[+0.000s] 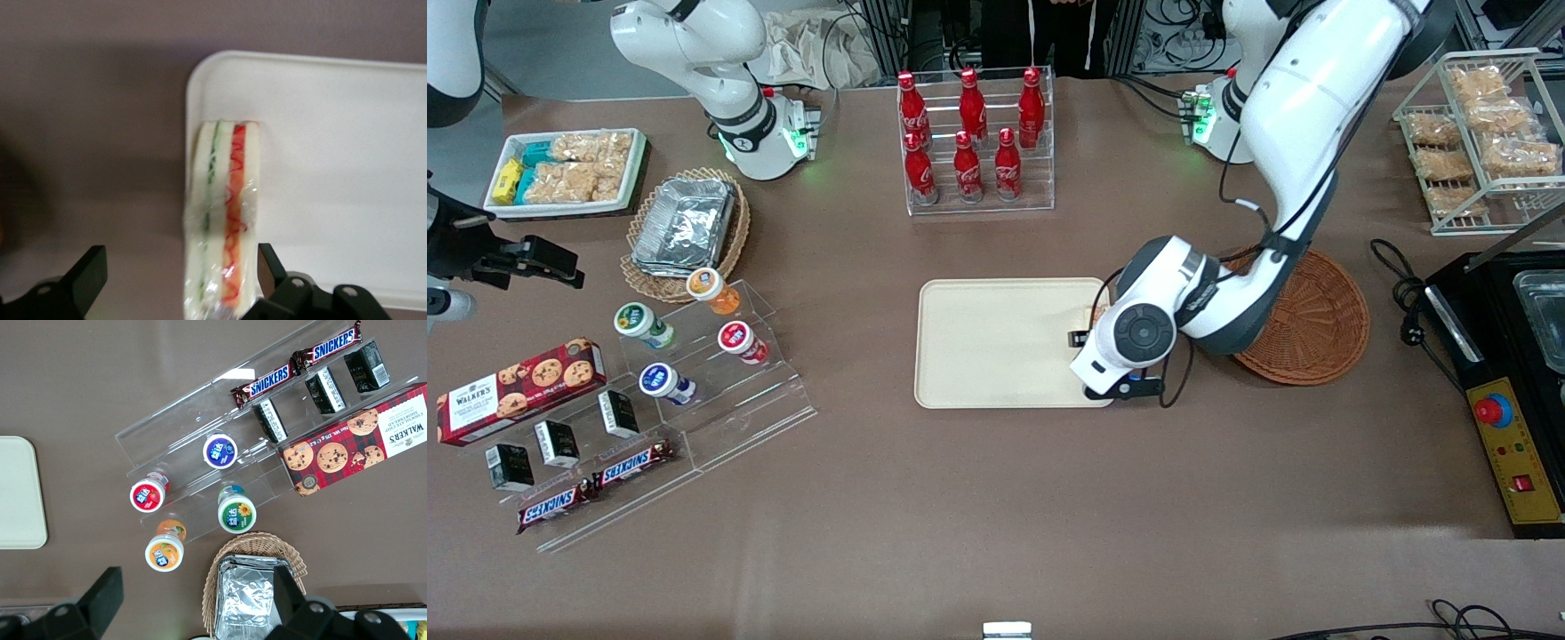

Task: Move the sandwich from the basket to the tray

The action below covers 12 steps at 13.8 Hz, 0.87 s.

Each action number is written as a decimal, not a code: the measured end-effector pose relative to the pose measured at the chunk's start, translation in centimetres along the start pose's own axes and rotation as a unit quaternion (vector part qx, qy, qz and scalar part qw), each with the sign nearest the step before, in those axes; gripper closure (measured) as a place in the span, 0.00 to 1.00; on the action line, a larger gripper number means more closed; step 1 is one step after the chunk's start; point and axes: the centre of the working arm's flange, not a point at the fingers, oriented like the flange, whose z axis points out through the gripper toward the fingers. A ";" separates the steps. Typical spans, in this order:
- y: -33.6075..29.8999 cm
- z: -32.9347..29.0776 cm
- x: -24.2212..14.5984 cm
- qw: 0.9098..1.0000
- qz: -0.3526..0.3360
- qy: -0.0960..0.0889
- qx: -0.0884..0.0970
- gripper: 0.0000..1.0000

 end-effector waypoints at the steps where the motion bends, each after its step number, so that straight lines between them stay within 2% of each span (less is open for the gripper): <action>1: -1.0 -2.4 -0.2 1.000 -0.006 0.006 0.004 0.00; 4: -4.8 -8.7 -0.7 0.999 -0.034 0.019 0.011 0.00; 6: -8.3 -11.8 -0.5 0.998 -0.052 0.031 0.008 0.00; 8: -12.7 -13.9 0.0 0.998 -0.043 0.040 0.006 0.00; 12: -20.8 -16.7 0.1 0.997 -0.027 0.063 0.019 0.00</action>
